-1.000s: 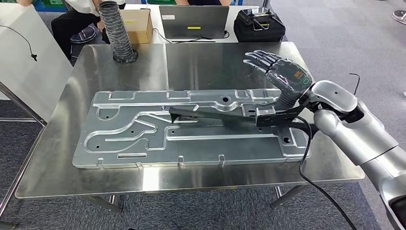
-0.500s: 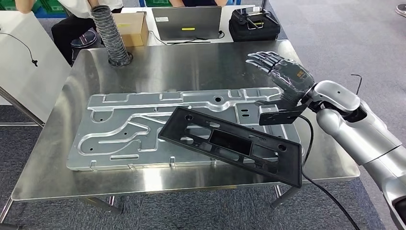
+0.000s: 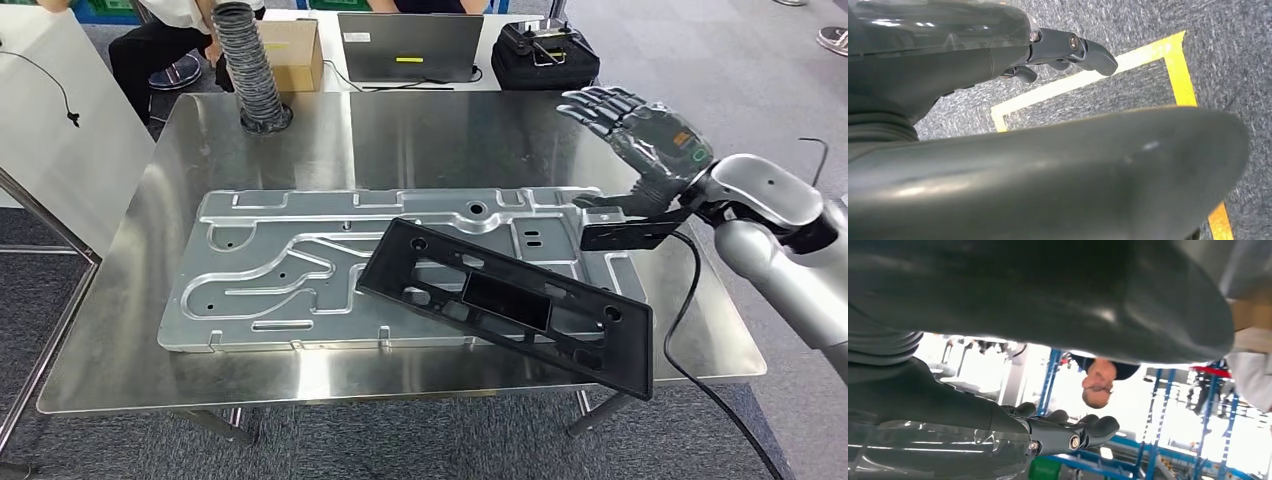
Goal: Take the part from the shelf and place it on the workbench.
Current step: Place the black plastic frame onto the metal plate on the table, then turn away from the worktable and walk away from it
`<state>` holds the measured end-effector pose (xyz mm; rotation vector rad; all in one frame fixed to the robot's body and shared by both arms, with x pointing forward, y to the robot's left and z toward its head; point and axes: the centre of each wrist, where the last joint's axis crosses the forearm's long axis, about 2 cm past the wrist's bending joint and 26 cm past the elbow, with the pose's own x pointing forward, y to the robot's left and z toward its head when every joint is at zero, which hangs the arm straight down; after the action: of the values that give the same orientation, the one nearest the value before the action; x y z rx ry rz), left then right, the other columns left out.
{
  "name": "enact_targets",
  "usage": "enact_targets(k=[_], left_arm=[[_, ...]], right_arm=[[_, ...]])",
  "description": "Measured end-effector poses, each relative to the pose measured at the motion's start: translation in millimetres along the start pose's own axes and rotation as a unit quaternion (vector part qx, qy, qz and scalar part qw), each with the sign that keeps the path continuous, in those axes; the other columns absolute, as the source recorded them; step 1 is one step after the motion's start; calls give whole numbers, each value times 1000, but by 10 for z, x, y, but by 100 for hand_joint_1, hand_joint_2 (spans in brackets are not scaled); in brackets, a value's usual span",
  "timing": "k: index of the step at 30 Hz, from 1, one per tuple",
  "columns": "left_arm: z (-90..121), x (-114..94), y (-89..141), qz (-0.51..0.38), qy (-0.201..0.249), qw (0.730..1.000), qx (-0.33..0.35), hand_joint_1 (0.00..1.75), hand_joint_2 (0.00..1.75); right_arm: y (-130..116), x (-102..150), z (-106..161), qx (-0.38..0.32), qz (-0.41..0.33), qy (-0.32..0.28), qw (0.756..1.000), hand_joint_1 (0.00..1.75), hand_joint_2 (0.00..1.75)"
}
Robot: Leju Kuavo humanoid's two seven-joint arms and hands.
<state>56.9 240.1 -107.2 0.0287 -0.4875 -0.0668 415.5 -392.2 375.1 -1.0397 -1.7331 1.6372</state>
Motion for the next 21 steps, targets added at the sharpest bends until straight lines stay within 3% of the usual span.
enact_targets(k=[9, 14, 18, 21], left_arm=[[24, -67, -3, 28, 14, 1000, 0, 0, 0], [28, -82, 8, 44, 20, 999, 0, 0, 0], [30, -91, 16, 52, 25, 998, 2, 0, 0], [30, -92, 22, 56, 27, 998, 3, 0, 0]], right_arm=[[-716, -341, 817, -68, 0, 58, 996, 0, 0], [-638, -368, 1298, -109, 10, 84, 990, 0, 0], [-451, -302, 1627, -94, 13, 86, 992, 0, 0], [-447, -261, 1856, -101, 22, 91, 990, 0, 0]])
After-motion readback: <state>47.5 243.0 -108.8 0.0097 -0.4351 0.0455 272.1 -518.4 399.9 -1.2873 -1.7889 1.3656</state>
